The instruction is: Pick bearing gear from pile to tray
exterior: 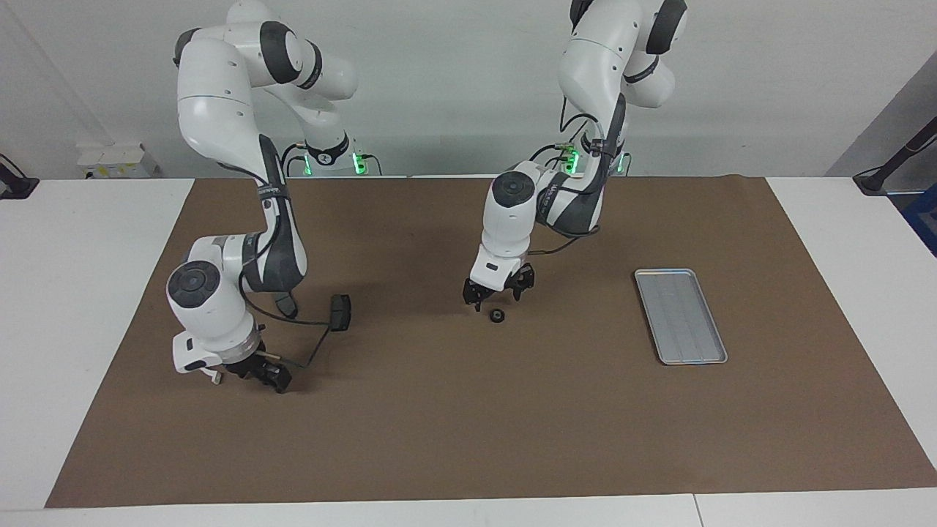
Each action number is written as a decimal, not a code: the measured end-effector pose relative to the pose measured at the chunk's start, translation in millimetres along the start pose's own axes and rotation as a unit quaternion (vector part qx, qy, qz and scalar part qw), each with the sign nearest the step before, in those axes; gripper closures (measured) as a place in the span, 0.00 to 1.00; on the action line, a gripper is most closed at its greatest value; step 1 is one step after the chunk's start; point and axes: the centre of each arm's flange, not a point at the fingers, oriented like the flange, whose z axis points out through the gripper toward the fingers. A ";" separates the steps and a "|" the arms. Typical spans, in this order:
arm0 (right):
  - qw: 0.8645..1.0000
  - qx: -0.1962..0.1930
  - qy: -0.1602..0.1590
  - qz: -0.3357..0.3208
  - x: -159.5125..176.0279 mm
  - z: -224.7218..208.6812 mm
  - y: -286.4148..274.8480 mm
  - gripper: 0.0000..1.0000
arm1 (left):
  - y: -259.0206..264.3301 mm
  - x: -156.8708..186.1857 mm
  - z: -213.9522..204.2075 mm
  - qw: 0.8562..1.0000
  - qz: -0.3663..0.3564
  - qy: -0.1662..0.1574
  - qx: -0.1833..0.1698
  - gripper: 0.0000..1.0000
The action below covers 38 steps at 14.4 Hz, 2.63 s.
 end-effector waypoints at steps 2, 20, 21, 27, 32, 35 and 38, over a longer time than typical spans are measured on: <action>1.000 0.000 0.000 0.005 0.0 -0.1 -0.1 0.20 | -3.4 1.6 9.3 1.000 -0.001 0.001 0.000 0.00; 0.999 -0.018 -0.051 -0.003 0.8 -41.7 -0.8 0.76 | -77.0 110.2 -90.8 1.000 0.016 0.006 0.026 0.64; 0.998 -0.022 -0.057 -0.011 -0.3 -62.2 -1.9 0.76 | -119.9 134.2 -121.7 0.999 0.038 0.003 0.033 0.64; 0.996 -0.022 -0.089 0.010 -83.4 -203.4 -110.6 0.76 | -357.6 171.7 -127.6 0.983 0.165 -0.057 0.049 0.64; 0.985 0.005 -0.072 0.156 -203.3 -235.2 -262.7 0.76 | -385.7 122.0 -58.7 0.982 0.175 -0.052 0.043 0.64; 0.977 0.027 -0.063 0.204 -249.0 -206.6 -313.0 0.76 | -385.2 100.0 -33.5 0.981 0.182 -0.046 0.041 0.64; 0.970 0.038 -0.062 0.232 -269.0 -160.8 -331.1 0.76 | -388.7 83.9 -12.8 0.981 0.183 -0.050 0.040 0.64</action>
